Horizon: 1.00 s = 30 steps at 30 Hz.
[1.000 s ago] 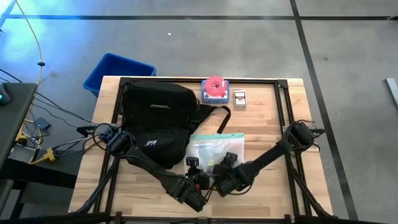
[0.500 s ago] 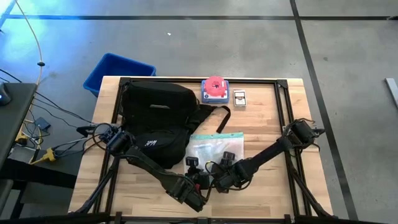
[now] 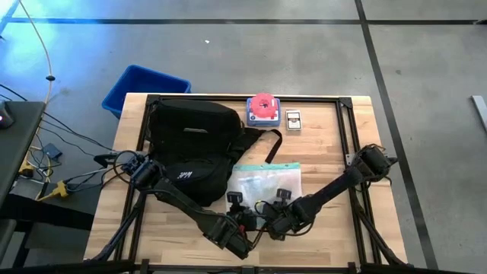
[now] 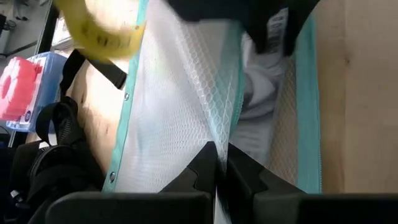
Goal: Unpack backpack
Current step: Remove the grey box from the zip bag
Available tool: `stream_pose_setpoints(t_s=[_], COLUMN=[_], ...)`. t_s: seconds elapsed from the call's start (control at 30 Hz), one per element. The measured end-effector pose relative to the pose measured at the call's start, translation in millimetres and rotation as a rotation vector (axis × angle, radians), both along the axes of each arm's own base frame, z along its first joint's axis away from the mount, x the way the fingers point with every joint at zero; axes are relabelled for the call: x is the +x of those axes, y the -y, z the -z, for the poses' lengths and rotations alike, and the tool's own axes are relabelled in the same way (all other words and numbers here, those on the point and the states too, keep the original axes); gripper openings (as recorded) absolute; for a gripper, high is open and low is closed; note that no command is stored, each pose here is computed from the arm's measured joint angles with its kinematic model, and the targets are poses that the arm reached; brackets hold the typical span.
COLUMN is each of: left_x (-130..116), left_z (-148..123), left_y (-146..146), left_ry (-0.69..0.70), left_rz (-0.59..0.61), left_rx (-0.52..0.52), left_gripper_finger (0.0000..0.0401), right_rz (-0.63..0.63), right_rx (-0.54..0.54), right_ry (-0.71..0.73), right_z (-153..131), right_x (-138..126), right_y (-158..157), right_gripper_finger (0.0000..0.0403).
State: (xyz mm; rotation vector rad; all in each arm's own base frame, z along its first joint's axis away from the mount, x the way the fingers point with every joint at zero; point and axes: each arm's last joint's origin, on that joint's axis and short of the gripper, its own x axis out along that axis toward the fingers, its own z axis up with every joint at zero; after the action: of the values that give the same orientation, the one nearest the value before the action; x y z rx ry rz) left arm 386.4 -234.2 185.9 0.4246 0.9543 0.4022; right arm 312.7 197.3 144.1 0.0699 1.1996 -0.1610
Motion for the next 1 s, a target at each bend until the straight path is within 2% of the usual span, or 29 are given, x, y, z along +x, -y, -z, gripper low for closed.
stream_pose_setpoints(t_s=[0.2, 0.33, 0.47, 0.77, 1.0], left_x=[0, 0, 0, 0, 0], left_z=[0, 0, 0, 0, 0], left_y=[0, 0, 0, -1, -1], left_ry=[0.002, 0.004, 0.005, 0.005, -0.005], left_rz=[-0.001, -0.001, -0.002, -0.004, -0.001], left_rx=[0.004, 0.006, 0.006, 0.006, -0.004], left_gripper_finger=[0.0000, 0.0000, 0.0000, 0.0000, 0.0000], right_rz=[-0.079, -0.105, -0.124, -0.103, -0.056], right_rx=[0.064, 0.094, 0.087, 0.060, 0.063], right_ry=[0.015, 0.057, 0.065, 0.067, 0.041], right_z=[-4, -6, -7, -8, 2], right_x=[-3, -1, 0, 8, 16], right_y=[-13, -18, -17, -4, 6], right_gripper_finger=[0.0062, 0.0081, 0.0140, 0.0315, 0.0392])
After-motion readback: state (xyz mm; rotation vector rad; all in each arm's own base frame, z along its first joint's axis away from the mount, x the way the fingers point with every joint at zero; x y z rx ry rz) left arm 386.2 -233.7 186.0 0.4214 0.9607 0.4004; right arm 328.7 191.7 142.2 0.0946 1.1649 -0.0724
